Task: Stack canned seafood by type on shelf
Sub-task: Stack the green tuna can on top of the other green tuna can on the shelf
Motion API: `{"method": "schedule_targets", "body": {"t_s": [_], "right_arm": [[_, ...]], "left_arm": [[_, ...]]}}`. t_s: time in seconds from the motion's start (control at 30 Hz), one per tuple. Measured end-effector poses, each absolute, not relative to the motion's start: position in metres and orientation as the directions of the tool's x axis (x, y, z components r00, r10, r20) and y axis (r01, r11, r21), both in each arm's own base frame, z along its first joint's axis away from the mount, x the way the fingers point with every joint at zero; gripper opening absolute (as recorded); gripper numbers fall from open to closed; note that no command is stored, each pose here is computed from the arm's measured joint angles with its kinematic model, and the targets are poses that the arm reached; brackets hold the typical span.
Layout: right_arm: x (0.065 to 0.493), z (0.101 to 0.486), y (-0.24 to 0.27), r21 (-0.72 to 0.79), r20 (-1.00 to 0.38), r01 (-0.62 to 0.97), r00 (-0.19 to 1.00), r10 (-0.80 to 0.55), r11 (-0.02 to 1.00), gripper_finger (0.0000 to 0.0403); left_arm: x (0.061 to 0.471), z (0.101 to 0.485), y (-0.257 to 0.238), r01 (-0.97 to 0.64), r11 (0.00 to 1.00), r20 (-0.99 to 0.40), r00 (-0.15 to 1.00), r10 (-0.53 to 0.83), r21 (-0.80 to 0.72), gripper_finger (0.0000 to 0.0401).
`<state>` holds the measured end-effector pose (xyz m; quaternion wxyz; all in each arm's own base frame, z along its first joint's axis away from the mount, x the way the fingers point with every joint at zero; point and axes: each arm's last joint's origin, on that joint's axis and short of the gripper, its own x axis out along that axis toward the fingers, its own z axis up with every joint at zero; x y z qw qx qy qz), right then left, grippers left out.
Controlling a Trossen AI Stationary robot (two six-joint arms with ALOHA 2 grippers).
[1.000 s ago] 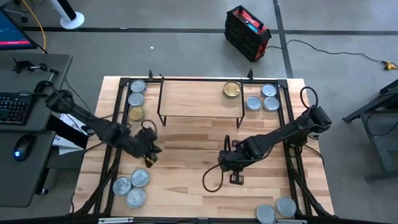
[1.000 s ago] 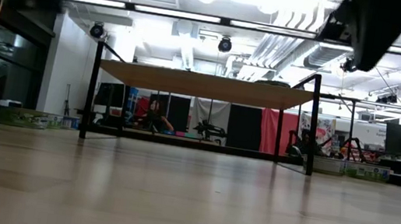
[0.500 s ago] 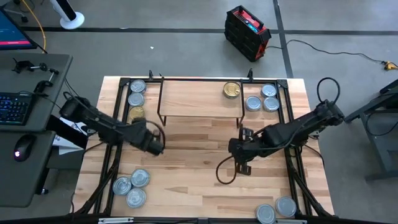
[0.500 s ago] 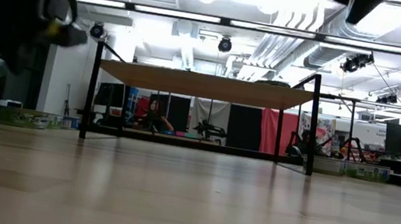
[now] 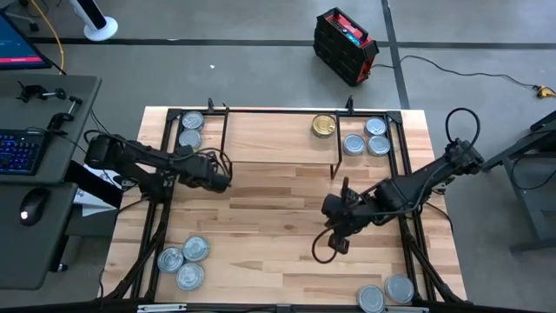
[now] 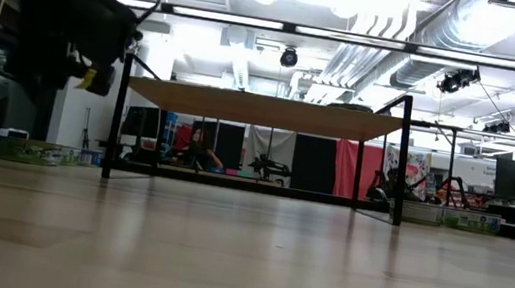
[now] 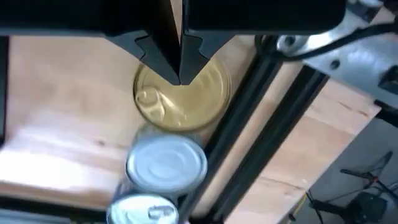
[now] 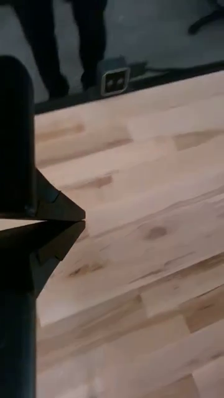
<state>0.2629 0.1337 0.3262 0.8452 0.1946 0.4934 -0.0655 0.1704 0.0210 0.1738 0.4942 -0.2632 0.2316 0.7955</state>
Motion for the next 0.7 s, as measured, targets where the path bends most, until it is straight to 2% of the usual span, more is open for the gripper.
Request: {"method": "schedule_targets", "body": {"t_s": [0.23,0.37,0.7], "right_arm": [[0.27,0.331,0.137,0.35,-0.808,0.311,0.577,0.117,0.884,0.0],[0.27,0.332,0.137,0.368,-0.805,0.333,0.582,0.118,0.868,0.0],[0.27,0.332,0.137,0.368,-0.801,0.344,0.589,0.107,0.864,0.0]], "left_arm": [[0.168,0.159,0.036,-0.879,-0.476,-0.665,-0.374,0.646,0.032,0.0],[0.161,0.153,0.039,-0.868,-0.493,-0.653,-0.401,0.643,0.048,0.0],[0.156,0.133,0.047,-0.892,-0.446,-0.687,-0.369,0.626,0.073,0.0]]}}
